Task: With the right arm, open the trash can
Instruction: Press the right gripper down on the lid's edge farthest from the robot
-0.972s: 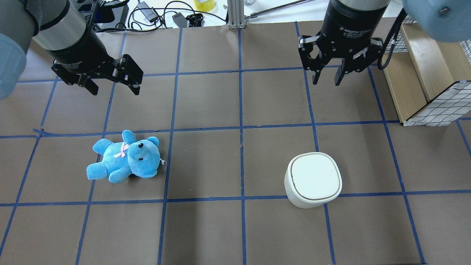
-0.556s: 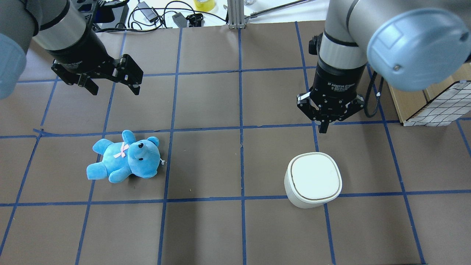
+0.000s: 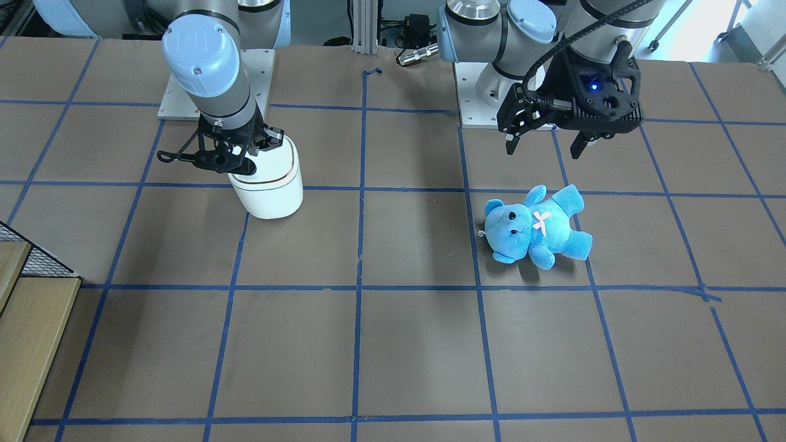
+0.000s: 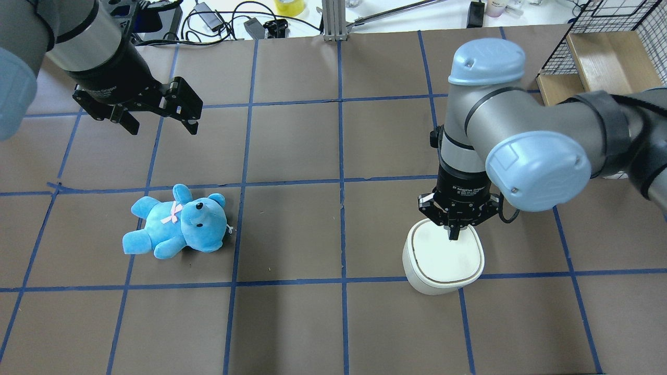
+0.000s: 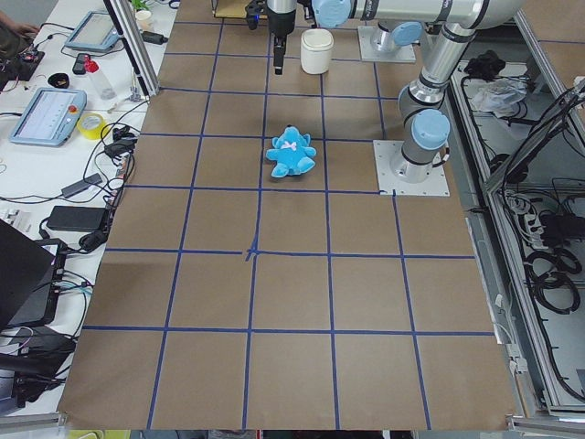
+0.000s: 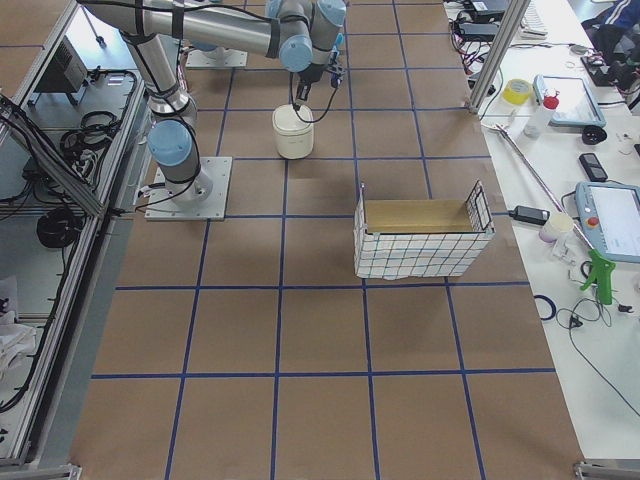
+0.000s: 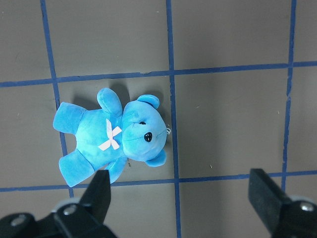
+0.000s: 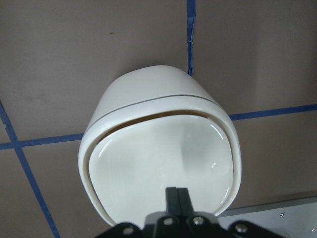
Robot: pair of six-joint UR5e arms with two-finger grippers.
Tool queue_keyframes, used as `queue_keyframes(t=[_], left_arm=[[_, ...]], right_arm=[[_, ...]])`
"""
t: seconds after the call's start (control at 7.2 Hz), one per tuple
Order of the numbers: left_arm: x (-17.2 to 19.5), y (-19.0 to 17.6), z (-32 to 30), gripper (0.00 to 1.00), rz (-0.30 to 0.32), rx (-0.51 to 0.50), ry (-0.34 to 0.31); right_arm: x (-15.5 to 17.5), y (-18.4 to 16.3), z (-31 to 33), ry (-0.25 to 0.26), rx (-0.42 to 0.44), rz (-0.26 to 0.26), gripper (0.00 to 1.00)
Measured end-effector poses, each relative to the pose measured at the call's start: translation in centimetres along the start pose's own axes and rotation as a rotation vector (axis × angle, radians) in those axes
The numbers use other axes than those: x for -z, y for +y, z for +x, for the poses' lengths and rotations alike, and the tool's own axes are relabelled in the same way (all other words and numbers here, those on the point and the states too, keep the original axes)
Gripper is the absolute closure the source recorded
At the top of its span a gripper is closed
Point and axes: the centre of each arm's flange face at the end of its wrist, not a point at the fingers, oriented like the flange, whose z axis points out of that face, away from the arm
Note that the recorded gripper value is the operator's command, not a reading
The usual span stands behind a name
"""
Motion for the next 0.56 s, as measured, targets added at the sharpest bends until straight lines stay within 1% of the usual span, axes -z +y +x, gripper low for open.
queue_keyframes(t=[0.14, 0.56], left_arm=[[0.0, 0.0, 0.0, 0.0, 0.0, 0.0, 0.0], [0.0, 0.0, 0.0, 0.0, 0.0, 0.0, 0.0]], right_arm=[[-1.4, 0.0, 0.0, 0.009, 0.002, -0.014, 1.0], [-3.2, 0.0, 0.0, 0.019, 0.021, -0.043, 1.0]])
